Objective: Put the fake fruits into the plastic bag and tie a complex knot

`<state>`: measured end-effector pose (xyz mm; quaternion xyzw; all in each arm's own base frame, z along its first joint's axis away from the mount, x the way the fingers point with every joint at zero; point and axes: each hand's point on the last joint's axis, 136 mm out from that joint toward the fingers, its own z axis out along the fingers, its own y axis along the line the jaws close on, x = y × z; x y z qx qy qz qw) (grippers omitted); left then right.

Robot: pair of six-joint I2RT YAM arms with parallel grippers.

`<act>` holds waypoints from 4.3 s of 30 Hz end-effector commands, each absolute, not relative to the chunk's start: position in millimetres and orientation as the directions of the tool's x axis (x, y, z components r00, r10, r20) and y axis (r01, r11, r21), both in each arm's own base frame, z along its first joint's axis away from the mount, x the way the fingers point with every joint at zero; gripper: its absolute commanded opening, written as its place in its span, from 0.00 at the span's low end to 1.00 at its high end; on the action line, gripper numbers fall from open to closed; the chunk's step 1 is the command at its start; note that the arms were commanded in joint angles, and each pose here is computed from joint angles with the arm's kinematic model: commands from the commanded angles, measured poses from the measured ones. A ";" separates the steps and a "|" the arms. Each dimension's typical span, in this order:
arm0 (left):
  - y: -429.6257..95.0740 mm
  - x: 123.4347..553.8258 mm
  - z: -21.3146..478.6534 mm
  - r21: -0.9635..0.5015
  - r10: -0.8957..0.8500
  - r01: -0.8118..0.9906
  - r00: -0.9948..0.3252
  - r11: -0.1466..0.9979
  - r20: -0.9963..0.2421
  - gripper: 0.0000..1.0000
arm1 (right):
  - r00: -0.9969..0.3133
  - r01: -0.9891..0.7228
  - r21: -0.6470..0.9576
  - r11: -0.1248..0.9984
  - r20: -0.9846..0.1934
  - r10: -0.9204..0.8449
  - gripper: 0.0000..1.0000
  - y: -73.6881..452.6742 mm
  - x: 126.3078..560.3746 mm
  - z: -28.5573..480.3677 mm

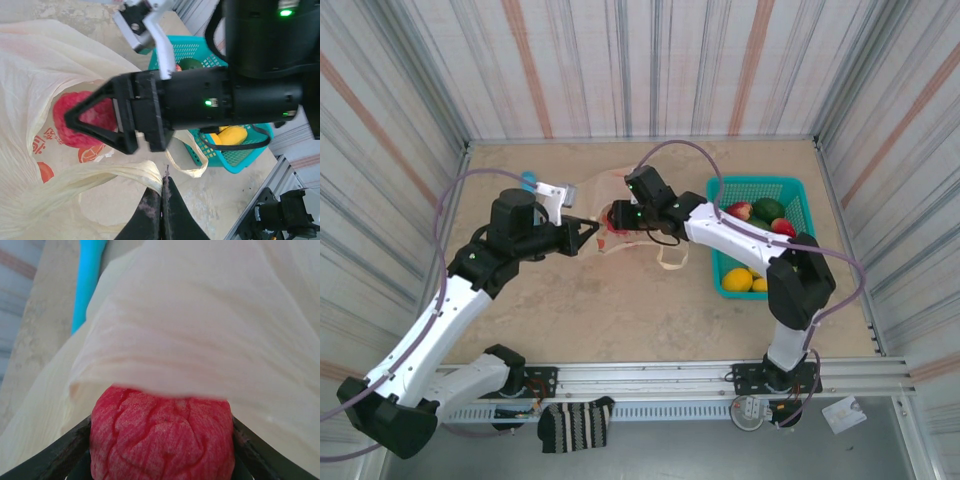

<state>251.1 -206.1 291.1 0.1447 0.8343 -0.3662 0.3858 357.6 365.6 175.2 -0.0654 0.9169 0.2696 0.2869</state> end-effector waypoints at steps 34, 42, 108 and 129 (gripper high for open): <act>-199.7 251.3 301.6 -0.504 -0.063 0.541 -0.638 0.673 -0.768 0.00 | -0.709 -0.445 0.512 0.735 -0.703 0.060 0.51 345.6 304.5 244.2; -200.4 247.8 304.7 -0.504 -0.060 0.555 -0.631 0.662 -0.774 0.00 | -0.672 -0.421 0.463 0.780 -0.737 0.075 0.50 278.6 279.5 278.4; -204.3 251.7 272.2 -0.454 -0.021 0.577 -0.603 0.679 -0.798 0.00 | -0.699 0.539 0.021 0.842 -0.546 0.461 0.72 -40.3 334.0 112.1; -201.4 255.2 267.9 -0.451 -0.024 0.561 -0.608 0.694 -0.794 0.00 | -0.692 -0.507 0.491 0.709 -0.722 0.005 0.71 230.2 300.7 252.4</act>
